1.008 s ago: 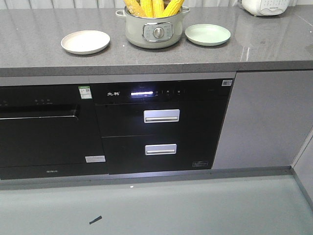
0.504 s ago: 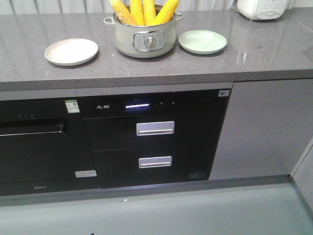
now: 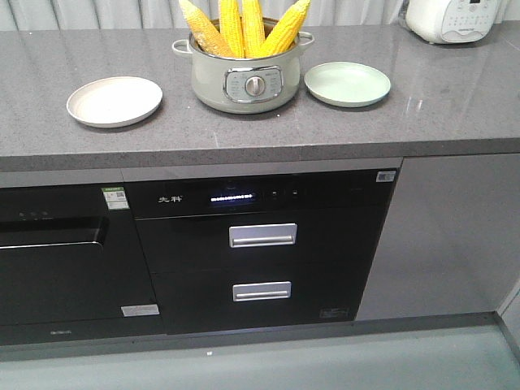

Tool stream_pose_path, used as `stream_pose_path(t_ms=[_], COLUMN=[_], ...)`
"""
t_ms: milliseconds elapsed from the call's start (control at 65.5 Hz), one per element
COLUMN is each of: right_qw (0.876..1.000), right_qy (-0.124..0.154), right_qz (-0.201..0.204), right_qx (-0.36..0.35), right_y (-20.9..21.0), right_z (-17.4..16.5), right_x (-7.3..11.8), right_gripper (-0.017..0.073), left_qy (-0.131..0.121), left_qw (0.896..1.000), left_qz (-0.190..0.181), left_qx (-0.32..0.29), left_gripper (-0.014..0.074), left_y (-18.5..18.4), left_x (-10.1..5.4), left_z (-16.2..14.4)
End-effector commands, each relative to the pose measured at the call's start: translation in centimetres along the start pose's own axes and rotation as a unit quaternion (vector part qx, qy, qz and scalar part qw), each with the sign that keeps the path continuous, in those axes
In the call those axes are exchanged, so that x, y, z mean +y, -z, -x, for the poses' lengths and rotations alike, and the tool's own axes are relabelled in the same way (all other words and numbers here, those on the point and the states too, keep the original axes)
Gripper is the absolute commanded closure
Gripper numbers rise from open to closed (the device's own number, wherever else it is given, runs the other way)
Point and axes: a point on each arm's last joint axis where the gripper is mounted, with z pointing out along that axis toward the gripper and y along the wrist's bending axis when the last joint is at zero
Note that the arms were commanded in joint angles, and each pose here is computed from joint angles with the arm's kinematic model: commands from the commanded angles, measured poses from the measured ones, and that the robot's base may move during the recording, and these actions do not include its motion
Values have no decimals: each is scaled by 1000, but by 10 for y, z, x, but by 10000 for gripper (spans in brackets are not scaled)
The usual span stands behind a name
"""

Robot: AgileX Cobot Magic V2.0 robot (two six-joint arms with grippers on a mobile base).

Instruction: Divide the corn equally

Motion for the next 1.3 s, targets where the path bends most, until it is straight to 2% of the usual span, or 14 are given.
stream_pose_path(t_ms=[0, 1282], right_qw=[999, 999], right_qy=[2, 2], right_qz=[4, 4], right_qx=[-34, -34], right_y=[0, 0], right_z=[4, 4], right_x=[1, 1], right_gripper=[565, 565], left_qy=[6, 6], left_qw=[999, 999], left_qz=[-7, -7], left_qx=[-35, -35], left_gripper=[600, 600], left_y=[1, 1], left_x=[-1, -1], left_z=[3, 3])
